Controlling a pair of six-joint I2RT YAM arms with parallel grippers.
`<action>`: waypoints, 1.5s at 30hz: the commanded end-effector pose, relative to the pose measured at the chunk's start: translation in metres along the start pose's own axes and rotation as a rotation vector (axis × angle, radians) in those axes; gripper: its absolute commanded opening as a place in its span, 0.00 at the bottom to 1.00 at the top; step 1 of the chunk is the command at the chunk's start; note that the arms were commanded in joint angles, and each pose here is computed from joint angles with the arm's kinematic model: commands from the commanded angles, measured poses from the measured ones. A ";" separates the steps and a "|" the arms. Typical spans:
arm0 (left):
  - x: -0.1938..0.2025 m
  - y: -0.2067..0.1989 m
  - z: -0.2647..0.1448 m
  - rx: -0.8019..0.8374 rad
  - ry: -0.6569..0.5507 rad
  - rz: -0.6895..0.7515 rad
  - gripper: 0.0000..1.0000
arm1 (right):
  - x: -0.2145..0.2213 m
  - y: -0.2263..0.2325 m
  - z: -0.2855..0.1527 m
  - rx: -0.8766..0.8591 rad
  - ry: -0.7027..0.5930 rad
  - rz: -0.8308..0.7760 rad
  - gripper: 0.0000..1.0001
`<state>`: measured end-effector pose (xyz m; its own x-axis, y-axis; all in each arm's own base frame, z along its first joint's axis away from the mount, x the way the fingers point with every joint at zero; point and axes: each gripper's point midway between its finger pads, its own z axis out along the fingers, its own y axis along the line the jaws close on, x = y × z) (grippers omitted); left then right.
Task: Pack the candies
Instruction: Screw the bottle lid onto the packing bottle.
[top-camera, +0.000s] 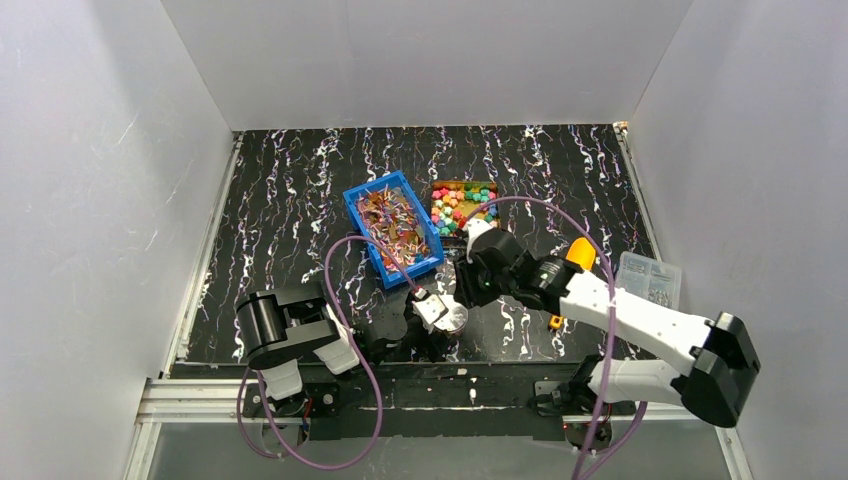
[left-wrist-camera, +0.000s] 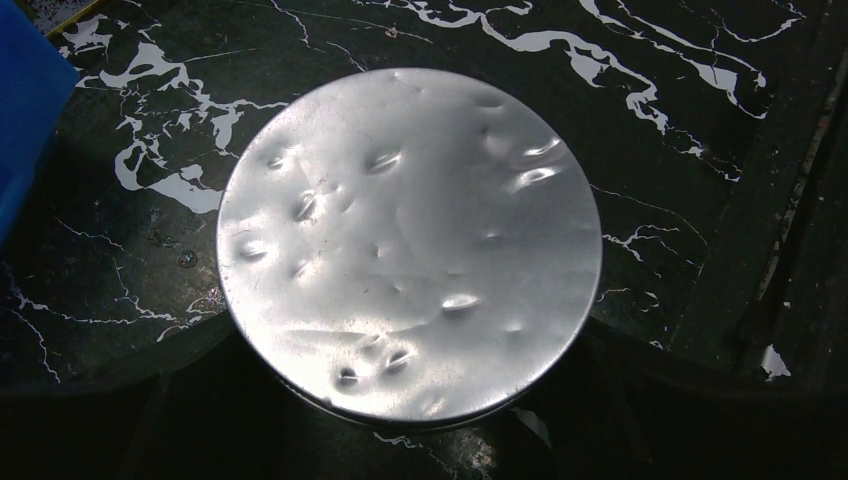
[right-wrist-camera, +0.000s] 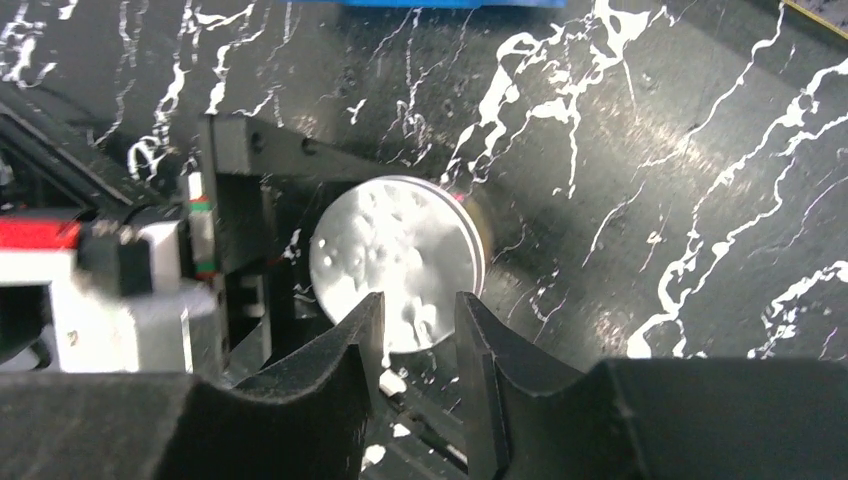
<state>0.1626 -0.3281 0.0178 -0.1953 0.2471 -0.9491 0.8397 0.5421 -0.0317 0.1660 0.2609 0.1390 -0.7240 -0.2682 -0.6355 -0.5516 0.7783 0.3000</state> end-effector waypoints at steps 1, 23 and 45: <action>0.045 0.005 -0.012 -0.019 0.163 -0.002 0.58 | -0.021 0.002 0.012 -0.010 -0.001 -0.079 0.40; 0.051 0.005 -0.011 -0.017 0.176 -0.003 0.58 | -0.007 -0.001 0.057 -0.180 0.120 -0.073 0.38; 0.051 0.005 -0.011 -0.019 0.173 -0.006 0.58 | 0.017 -0.015 0.063 -0.146 0.178 -0.078 0.37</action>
<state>0.1635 -0.3294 0.0174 -0.1937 0.2385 -0.9516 0.8381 0.5445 -0.0342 0.1921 0.2840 0.0888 -0.7317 -0.4089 -0.5453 -0.6465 0.6698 0.3653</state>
